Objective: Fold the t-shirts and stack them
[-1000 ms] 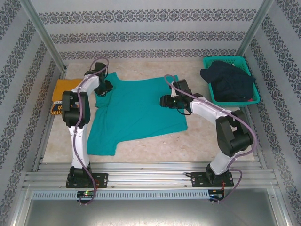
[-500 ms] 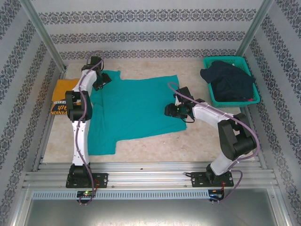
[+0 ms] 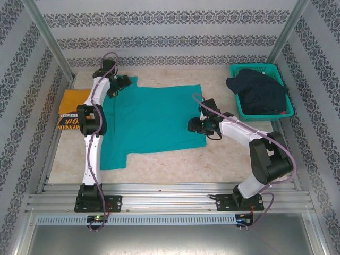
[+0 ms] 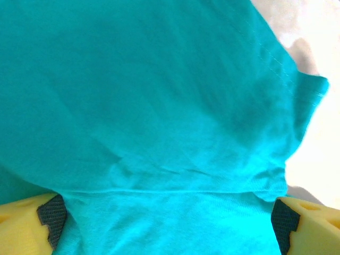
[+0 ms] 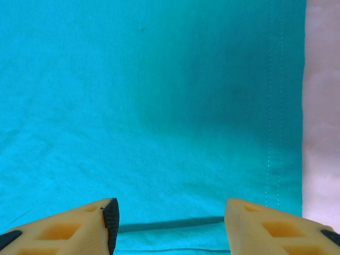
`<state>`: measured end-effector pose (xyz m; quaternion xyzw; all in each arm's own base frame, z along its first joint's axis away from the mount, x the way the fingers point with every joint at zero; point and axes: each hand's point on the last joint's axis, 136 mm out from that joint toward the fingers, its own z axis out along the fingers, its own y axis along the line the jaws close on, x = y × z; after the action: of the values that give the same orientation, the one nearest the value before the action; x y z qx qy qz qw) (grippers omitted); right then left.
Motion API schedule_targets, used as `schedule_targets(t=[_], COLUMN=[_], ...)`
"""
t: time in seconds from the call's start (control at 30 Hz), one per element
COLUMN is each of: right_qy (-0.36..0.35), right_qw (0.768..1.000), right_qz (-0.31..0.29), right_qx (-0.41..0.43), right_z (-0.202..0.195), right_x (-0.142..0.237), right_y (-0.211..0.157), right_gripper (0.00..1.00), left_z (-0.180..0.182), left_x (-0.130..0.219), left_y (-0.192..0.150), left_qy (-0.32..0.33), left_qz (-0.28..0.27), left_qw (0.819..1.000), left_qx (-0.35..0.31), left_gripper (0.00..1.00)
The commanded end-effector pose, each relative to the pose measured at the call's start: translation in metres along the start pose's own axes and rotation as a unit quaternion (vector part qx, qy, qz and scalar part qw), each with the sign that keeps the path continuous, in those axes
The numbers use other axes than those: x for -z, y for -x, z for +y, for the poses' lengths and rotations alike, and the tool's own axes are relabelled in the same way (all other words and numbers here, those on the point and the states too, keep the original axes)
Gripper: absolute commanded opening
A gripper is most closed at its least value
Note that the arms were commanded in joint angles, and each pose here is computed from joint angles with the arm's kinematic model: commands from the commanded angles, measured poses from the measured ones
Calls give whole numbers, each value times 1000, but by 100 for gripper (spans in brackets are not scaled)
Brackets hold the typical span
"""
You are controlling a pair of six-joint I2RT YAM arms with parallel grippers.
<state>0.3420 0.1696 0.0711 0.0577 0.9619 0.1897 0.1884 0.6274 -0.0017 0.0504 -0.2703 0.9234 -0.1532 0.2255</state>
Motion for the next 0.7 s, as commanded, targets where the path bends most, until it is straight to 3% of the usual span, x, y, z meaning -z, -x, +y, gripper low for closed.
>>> schedule_targets(t=[0.0, 0.17, 0.23, 0.3, 0.5, 0.67], right_qy=[-7, 4, 11, 20, 37, 41], right_qw=[1000, 999, 999, 999, 998, 998], right_qz=[-20, -36, -36, -42, -48, -47], right_qx=[-8, -9, -7, -5, -5, -1], right_z=[-5, 4, 10, 18, 29, 30], right_x=[-2, -17, -24, -26, -27, -25], right_y=[13, 41, 51, 62, 75, 74], right_gripper=[56, 56, 56, 56, 55, 55], left_z=[-27, -28, -10, 10, 69, 110], left_x=[57, 121, 133, 148, 167, 158], left_y=[14, 7, -13, -36, -112, -153], left_qy=[-31, -6, 14, 26, 61, 75], left_qz=[-22, -57, -65, -79, -77, -53], left_qw=[999, 998, 998, 997, 993, 988], left_qx=[-16, -31, -20, 0, 68, 123], left_gripper=[100, 100, 99, 90, 50, 39])
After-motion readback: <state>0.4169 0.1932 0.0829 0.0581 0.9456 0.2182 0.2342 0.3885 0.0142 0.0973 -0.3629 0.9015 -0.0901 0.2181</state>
